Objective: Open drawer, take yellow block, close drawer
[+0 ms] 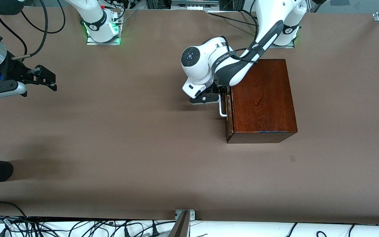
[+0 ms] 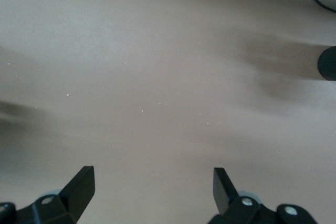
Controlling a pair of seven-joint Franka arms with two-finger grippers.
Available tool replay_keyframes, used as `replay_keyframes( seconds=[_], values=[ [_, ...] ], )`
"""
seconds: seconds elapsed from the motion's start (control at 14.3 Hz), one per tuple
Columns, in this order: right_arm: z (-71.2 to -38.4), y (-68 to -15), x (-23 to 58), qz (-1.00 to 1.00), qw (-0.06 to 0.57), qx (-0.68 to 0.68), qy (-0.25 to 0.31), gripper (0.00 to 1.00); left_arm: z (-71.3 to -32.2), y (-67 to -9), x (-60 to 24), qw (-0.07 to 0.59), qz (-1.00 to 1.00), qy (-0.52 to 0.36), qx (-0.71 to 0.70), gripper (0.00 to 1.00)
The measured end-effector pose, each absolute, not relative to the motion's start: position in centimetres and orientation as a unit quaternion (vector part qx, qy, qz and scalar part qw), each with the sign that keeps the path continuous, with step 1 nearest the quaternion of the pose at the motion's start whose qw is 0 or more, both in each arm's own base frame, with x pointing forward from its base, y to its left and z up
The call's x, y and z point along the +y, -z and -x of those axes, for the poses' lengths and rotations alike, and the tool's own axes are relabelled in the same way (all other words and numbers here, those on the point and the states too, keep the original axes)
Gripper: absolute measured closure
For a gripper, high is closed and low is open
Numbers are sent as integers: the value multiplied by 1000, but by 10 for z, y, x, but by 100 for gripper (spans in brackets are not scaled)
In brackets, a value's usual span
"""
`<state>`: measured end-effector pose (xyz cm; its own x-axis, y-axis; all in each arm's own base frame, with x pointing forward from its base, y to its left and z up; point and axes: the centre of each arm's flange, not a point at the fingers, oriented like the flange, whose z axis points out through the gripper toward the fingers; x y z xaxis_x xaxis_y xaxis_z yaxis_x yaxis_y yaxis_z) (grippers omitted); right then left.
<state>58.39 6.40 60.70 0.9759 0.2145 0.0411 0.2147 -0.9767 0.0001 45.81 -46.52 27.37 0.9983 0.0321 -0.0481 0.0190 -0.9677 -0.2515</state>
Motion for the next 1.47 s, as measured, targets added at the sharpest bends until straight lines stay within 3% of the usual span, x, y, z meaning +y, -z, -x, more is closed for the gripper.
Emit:
replay_keyframes(
  seconds=[1.05, 1.47],
  values=[
    [-582, -606, 62, 994, 2, -107, 12, 0, -446, -291, -526, 54, 998, 8, 3, 0],
    [-582, -606, 62, 994, 2, -107, 10, 0, -464, -345, -525, 60, 998, 18, -19, 0]
  ],
)
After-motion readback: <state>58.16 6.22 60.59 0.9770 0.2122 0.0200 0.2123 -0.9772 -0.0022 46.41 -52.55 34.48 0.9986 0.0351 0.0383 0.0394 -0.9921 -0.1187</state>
